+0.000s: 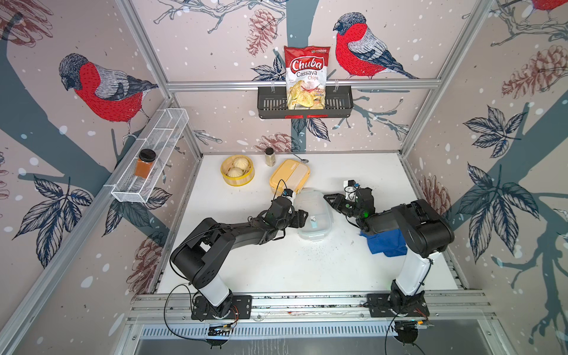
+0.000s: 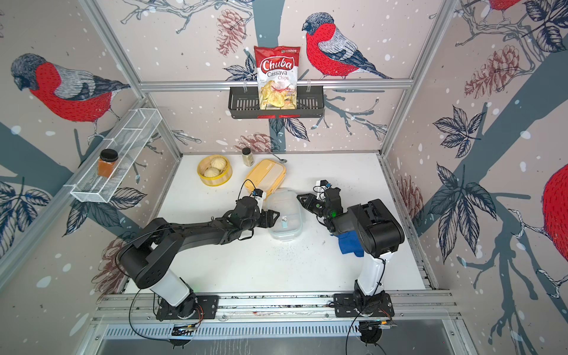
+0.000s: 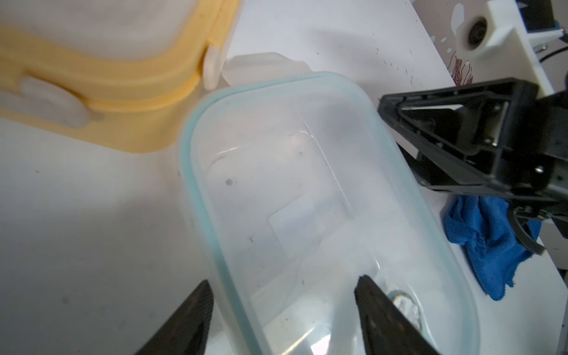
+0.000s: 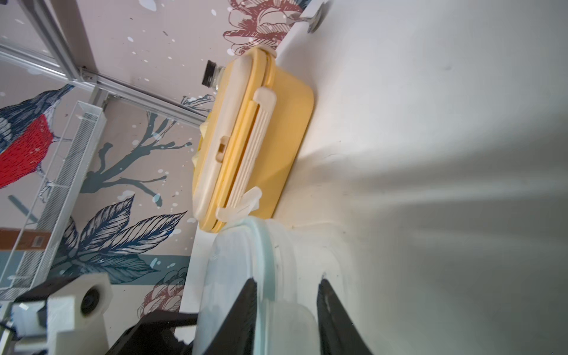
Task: Wipe the insides of the lunch boxes
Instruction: Adjust the lunch box at the center of the board, then open the lid of the lunch box.
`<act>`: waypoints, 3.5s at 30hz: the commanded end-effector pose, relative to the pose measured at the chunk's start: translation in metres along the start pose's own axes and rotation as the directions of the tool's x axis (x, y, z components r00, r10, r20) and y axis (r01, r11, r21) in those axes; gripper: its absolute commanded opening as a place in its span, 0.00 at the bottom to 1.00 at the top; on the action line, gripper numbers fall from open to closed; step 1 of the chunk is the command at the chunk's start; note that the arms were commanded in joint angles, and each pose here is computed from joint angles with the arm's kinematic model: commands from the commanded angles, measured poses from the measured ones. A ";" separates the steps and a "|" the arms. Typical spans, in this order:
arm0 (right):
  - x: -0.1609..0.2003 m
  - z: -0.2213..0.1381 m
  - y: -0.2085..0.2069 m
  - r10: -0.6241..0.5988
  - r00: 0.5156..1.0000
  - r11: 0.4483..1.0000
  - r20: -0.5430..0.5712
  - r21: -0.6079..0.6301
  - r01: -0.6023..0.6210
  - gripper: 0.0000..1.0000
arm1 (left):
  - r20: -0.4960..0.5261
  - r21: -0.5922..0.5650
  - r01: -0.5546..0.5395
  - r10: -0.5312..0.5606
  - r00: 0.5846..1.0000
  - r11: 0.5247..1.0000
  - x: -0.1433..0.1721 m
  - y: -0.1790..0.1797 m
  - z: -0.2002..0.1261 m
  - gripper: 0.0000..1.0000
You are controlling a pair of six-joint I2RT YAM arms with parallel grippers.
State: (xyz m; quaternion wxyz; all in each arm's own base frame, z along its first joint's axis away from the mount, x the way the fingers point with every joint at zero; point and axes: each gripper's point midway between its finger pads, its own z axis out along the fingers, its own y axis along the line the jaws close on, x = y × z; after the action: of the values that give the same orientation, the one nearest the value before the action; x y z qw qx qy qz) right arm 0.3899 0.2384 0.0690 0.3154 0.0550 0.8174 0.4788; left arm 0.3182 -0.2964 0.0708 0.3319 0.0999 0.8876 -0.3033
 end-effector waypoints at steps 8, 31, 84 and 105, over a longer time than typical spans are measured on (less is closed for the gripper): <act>0.021 -0.003 -0.010 0.005 0.991 0.999 -0.130 -0.036 -0.010 0.50 | -0.075 0.008 -0.012 0.012 0.997 1.000 0.012 -0.016 -0.005 0.73; 0.033 -0.028 0.013 0.019 0.998 1.000 -0.067 -0.004 -0.020 0.61 | 0.015 -0.103 -0.017 0.019 1.000 0.994 -0.054 -0.031 -0.027 0.78; 0.072 -0.093 0.046 0.455 0.882 0.861 0.119 -0.311 -0.402 0.60 | 0.071 -0.100 0.132 -0.126 0.990 0.986 -0.028 -0.032 -0.006 0.77; 0.051 -0.099 0.052 0.856 0.515 0.478 0.033 -0.429 -0.767 0.80 | 0.075 -0.059 0.097 -0.093 0.993 0.994 -0.033 -0.041 -0.002 0.77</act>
State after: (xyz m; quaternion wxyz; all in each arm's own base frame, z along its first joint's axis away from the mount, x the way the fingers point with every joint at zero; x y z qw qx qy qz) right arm 0.2714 0.2089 0.0621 0.1460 0.4482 0.6390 0.6079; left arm 0.3264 -0.3224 0.1084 0.3504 0.0285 0.8917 -0.2851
